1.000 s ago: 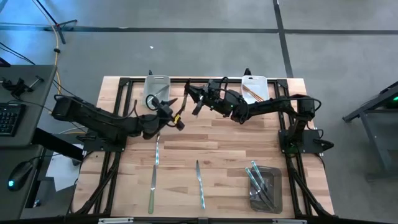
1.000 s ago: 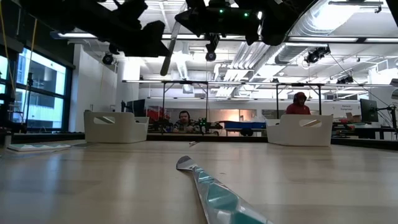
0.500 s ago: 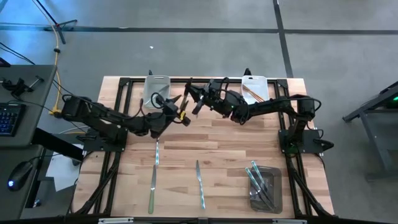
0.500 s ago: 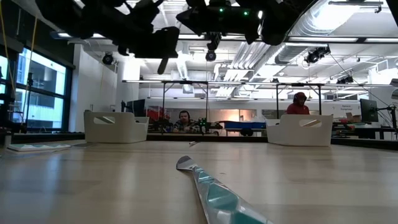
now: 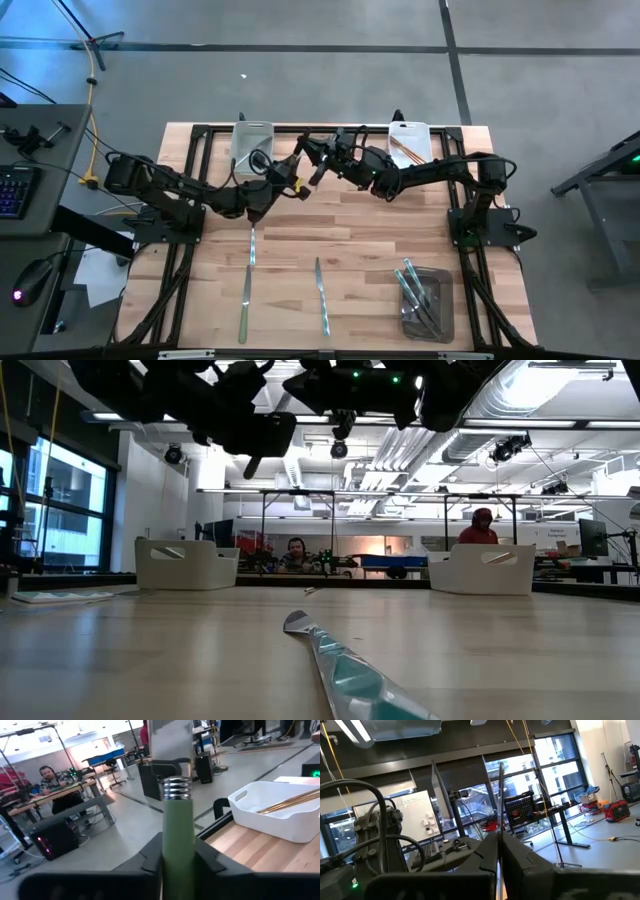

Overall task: Sort silverware by color (type)
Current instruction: Put the top green knife into the gray bin

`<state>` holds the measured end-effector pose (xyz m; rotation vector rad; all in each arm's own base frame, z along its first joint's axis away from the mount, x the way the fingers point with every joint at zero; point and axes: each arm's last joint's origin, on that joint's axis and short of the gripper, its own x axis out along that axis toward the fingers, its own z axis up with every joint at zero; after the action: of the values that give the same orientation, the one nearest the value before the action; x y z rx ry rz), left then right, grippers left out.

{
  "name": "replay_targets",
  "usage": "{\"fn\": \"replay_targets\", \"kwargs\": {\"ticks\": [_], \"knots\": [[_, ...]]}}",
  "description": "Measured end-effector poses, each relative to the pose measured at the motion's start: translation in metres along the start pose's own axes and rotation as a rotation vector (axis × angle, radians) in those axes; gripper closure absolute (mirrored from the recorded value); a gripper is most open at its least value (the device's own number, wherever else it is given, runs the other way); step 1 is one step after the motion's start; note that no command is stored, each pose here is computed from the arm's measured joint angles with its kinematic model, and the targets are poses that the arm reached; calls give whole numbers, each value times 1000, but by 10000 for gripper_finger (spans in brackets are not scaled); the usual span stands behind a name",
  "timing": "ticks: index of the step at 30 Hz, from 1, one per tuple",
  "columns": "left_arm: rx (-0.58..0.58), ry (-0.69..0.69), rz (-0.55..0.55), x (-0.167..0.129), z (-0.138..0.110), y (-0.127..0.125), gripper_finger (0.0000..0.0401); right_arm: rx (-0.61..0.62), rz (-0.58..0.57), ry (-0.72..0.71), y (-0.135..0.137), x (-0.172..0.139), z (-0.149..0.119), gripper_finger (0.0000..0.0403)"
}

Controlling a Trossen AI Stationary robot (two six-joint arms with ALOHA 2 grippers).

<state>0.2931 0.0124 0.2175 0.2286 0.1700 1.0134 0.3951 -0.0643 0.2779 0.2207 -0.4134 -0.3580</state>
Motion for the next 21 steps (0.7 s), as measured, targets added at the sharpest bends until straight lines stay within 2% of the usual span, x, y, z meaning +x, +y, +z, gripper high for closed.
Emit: {"fn": "replay_targets", "kwargs": {"ticks": [6,10,17,21], "knots": [[48,3,-15,-5,4,3,361,-9,-3,41,0,0,-4,402],[69,36,-30,-12,12,17,361,-15,-12,66,-4,1,-6,379],[46,159,-16,-26,19,65,361,-59,-47,163,-14,1,-9,296],[7,299,-18,-30,10,100,361,-89,-74,254,-24,0,-14,290]]}}
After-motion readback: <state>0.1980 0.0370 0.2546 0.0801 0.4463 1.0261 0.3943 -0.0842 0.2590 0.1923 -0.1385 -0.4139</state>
